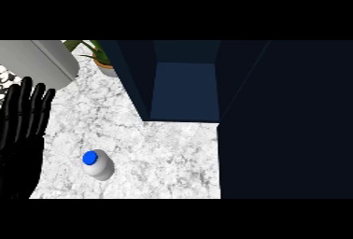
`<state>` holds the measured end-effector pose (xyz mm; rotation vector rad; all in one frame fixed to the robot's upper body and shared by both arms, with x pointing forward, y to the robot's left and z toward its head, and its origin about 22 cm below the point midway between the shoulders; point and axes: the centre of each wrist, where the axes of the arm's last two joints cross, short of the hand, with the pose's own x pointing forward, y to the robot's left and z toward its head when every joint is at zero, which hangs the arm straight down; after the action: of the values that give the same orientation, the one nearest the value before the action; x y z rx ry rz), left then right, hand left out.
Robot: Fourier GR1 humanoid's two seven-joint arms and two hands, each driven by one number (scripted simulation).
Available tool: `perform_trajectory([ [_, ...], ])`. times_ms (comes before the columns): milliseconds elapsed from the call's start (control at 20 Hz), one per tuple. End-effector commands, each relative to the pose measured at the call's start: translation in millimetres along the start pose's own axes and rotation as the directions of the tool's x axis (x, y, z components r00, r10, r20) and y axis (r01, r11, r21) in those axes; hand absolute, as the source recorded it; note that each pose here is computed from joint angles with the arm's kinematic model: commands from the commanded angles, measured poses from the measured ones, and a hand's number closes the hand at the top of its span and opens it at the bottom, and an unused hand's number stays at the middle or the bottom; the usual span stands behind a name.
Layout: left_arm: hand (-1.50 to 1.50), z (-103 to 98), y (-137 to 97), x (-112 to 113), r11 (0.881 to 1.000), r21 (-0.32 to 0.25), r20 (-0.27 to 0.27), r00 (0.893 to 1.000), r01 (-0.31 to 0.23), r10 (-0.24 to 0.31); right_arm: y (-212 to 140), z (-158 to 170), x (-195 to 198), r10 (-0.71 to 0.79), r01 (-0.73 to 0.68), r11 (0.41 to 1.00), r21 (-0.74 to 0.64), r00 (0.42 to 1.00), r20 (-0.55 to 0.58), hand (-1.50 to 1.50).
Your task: Pick up the bottled water, place it into the cabinet and close the cabinet
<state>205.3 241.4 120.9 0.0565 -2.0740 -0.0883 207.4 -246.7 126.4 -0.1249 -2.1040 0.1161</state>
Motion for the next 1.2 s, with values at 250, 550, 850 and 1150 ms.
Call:
perform_trajectory([
  [250, -1.50, 20, 0, 24, 0.865, 0.361, -0.075, 0.935, 0.349, -0.346, -1, 18, 21, -0.107, 0.105, 0.994, 0.034, 0.993, 0.043, -1.50],
  [550, -1.50, 47, -47, 25, 0.855, 0.457, -0.279, 0.952, 0.245, -0.124, 14, 51, 29, -0.245, 0.274, 0.957, 0.092, 0.938, -0.243, -1.50],
  [850, -1.50, 73, -96, 32, 0.846, 0.453, -0.322, 0.936, 0.282, -0.139, 9, 77, 61, -0.236, 0.262, 0.962, 0.076, 0.939, -0.251, -1.50],
  [1150, -1.50, 67, -115, 32, 0.808, 0.477, -0.376, 0.911, 0.347, -0.170, 3, 82, 83, -0.246, 0.276, 0.957, 0.084, 0.933, -0.263, -1.50],
])
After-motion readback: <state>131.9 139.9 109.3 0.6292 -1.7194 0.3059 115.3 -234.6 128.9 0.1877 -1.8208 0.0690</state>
